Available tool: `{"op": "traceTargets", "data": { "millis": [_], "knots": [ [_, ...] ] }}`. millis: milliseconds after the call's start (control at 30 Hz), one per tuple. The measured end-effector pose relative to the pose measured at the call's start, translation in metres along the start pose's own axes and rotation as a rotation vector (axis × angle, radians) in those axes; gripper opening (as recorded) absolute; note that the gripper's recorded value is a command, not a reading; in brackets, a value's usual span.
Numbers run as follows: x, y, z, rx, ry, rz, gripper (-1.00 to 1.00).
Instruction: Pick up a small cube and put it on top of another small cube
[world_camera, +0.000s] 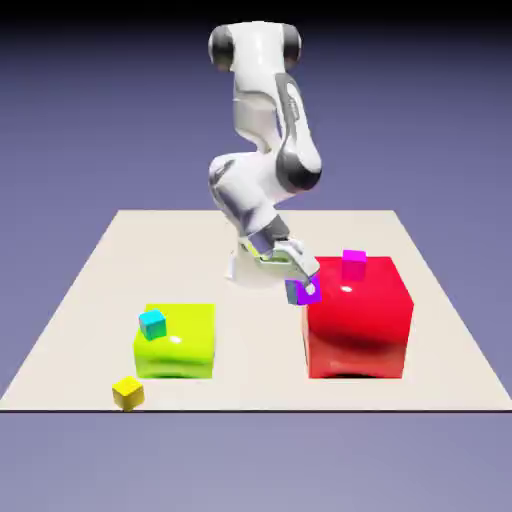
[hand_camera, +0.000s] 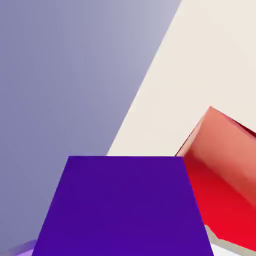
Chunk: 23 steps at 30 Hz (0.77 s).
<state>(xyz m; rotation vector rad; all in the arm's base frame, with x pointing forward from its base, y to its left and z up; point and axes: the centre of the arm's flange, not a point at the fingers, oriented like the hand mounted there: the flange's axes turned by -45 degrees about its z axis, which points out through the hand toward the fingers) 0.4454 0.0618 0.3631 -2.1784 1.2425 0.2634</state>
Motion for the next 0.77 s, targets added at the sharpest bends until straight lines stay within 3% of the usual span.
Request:
{"op": "traceTargets", "data": {
  "millis": [233, 433, 533, 667, 700, 767],
  "knots": [
    [-0.082, -0.012, -0.02, -0.115, -0.037, 0.102, -1.0],
    [-0.143, -0.004, -0.023, -0.263, 0.04, 0.224, -1.0],
    [-0.145, 0.005, -0.016, -0.309, 0.062, 0.309, -1.0],
    [-0.136, 0.026, 0.042, -0.309, 0.061, 0.309, -1.0],
    [-0.135, 0.029, 0.047, -0.309, 0.062, 0.309, 1.0],
    [-0.135, 0.029, 0.047, -0.311, 0.062, 0.309, 1.0]
  ]
}}
